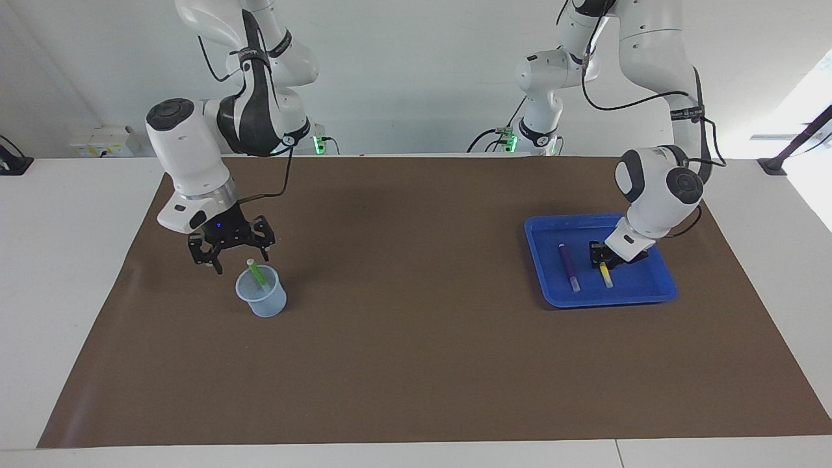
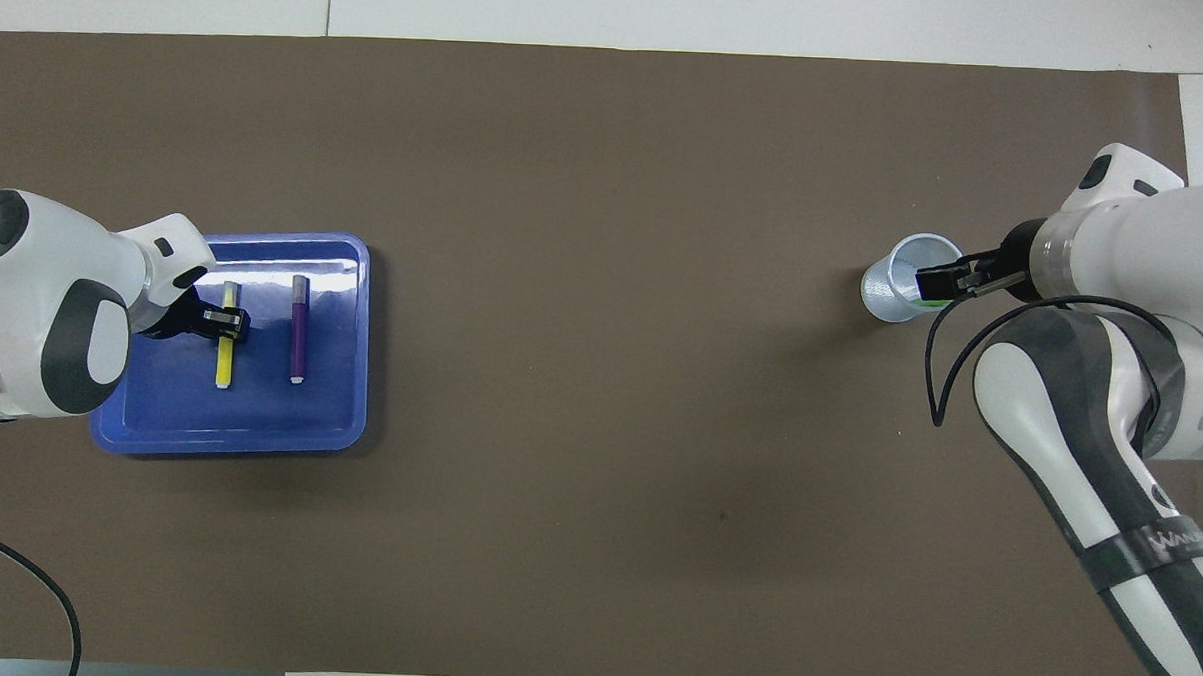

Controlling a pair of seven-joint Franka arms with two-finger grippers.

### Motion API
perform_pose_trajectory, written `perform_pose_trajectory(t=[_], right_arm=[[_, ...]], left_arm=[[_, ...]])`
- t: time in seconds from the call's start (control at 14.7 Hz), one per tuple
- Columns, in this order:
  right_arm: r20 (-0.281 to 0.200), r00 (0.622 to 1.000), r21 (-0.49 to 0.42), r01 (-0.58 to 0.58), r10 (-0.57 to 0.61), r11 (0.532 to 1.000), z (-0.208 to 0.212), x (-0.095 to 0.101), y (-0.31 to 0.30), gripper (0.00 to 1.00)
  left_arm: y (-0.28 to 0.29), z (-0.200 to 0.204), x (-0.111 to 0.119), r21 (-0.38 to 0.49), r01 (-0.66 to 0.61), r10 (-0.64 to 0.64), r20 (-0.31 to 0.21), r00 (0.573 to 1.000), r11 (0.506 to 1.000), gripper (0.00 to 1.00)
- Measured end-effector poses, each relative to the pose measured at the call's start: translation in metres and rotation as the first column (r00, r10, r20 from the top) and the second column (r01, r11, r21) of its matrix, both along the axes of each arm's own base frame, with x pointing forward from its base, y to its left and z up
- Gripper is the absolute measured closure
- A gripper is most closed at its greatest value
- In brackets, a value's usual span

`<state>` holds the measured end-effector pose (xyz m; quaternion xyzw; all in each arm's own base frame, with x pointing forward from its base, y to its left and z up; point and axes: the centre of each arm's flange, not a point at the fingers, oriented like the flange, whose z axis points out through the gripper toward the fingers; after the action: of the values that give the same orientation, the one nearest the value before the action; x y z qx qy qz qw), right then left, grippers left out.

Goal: Transfer and insert pens with both arms
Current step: 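Insert the green pen into the white cup with the right gripper, then grasp and lift the yellow pen with the left gripper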

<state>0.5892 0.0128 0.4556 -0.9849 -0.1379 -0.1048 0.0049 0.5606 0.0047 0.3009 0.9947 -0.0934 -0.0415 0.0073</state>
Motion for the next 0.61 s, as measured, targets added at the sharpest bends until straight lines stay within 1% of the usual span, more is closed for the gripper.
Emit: perform_pose_trajectory(t=[0.14, 0.27, 0.41, 0.54, 0.61], right_arm=[[-0.033, 0.996, 0.016, 0.088, -0.088, 0.996, 0.031, 0.002, -0.006, 0.00], [-0.067, 0.980, 0.030, 0.191, -0.189, 0.981, 0.073, 0.002, -0.013, 0.00], [-0.092, 0.961, 0.034, 0.263, -0.259, 0.964, 0.110, -0.003, -0.021, 0.00], [-0.114, 0.948, 0.024, 0.302, -0.297, 0.953, 0.135, -0.010, -0.028, 0.00], [-0.119, 0.944, 0.005, 0.312, -0.309, 0.950, 0.144, -0.014, -0.030, 0.00]], left_arm=[[0.000, 0.001, 0.000, 0.000, 0.000, 0.000, 0.002, 1.000, 1.000, 0.83], [0.000, 0.001, 0.000, 0.000, 0.000, 0.000, 0.002, 1.000, 1.000, 0.83], [0.000, 0.001, 0.000, 0.000, -0.001, 0.001, 0.002, 1.000, 1.000, 0.83], [0.000, 0.002, 0.001, 0.000, -0.002, 0.002, -0.002, 1.000, 1.000, 0.83], [0.001, 0.004, 0.002, 0.000, -0.005, 0.005, -0.008, 1.000, 1.000, 0.83]])
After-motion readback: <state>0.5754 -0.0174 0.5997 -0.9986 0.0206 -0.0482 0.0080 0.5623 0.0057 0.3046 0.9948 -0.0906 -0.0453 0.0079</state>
